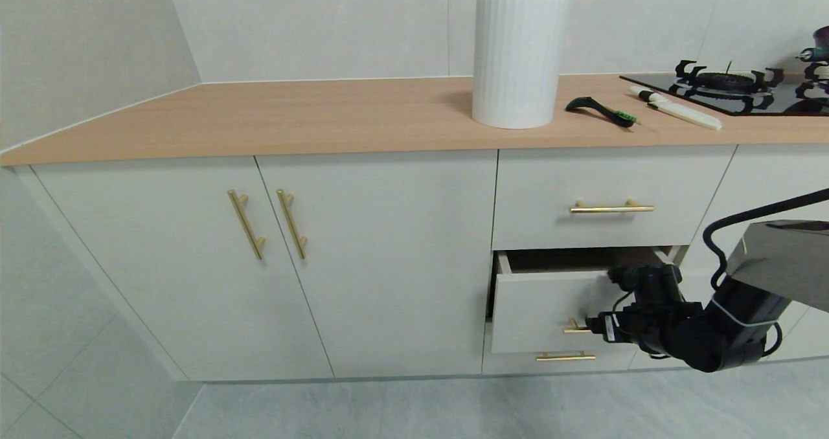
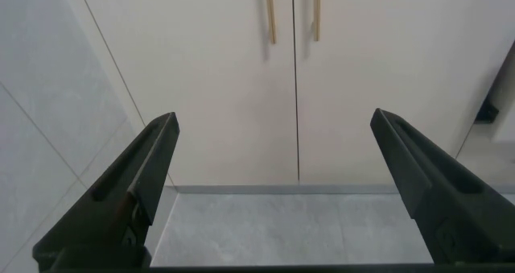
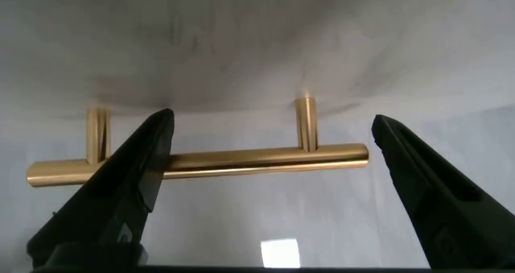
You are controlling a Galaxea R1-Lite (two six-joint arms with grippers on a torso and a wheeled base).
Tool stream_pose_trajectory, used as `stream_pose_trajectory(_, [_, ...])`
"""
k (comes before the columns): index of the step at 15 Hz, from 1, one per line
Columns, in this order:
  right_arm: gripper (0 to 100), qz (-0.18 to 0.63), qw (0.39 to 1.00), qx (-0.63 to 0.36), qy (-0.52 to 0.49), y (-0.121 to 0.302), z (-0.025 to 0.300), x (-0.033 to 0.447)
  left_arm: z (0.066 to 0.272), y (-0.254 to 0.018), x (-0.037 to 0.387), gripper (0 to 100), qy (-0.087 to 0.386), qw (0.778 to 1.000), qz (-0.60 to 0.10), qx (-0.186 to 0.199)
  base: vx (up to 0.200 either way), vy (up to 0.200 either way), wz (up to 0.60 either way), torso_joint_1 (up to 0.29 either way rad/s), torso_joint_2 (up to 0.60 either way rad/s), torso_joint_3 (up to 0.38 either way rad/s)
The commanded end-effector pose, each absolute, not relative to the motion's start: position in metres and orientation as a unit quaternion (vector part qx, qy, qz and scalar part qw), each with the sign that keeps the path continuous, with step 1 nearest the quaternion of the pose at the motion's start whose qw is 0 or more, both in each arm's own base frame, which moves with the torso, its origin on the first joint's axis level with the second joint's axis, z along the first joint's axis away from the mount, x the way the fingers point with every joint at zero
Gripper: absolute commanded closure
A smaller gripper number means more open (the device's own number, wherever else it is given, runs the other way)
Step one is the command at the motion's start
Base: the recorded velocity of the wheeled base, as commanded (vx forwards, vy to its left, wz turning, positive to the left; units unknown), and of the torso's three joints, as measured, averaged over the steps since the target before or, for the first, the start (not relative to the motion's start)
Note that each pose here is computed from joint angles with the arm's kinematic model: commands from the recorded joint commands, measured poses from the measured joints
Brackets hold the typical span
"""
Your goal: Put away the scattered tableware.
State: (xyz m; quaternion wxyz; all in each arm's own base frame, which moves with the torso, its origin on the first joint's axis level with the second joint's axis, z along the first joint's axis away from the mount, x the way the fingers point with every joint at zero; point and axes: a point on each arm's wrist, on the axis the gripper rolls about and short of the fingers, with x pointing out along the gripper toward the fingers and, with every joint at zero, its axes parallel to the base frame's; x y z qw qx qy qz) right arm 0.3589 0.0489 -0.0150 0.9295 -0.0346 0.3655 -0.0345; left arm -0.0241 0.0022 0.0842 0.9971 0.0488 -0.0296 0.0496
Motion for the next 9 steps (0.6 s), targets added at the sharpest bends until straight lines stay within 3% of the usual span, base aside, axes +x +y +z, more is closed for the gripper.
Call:
stream_pose_trajectory(1, [0, 0.001, 0.933, -0.024, 0.360, 0.046, 0.073, 0.312, 0.084, 0.002, -0.024, 0, -0.030, 0.997, 0.050, 0.049, 0.000, 0.000, 0.00, 0.000, 0.00, 0.000])
stream_pose_trajectory(4, [0, 0.045, 0.938, -0.004, 0.343, 0.040, 0.157, 0.264, 0.084, 0.002, -0.024, 0, -0.030, 0.997, 0.050, 0.049, 0.000, 0.000, 0.00, 0.000, 0.00, 0.000])
stream_pose_trajectory(5, [0, 0.052, 0.940, -0.002, 0.337, 0.040, 0.171, 0.254, 0.084, 0.002, -0.024, 0, -0.030, 0.997, 0.050, 0.049, 0.000, 0.000, 0.00, 0.000, 0.00, 0.000])
stream_pose_trajectory(9, [0, 0.060, 0.941, 0.000, 0.332, 0.044, 0.175, 0.253, 0.084, 0.002, -0.024, 0, -0.030, 0.997, 0.050, 0.049, 0.000, 0.000, 0.00, 0.000, 0.00, 0.000])
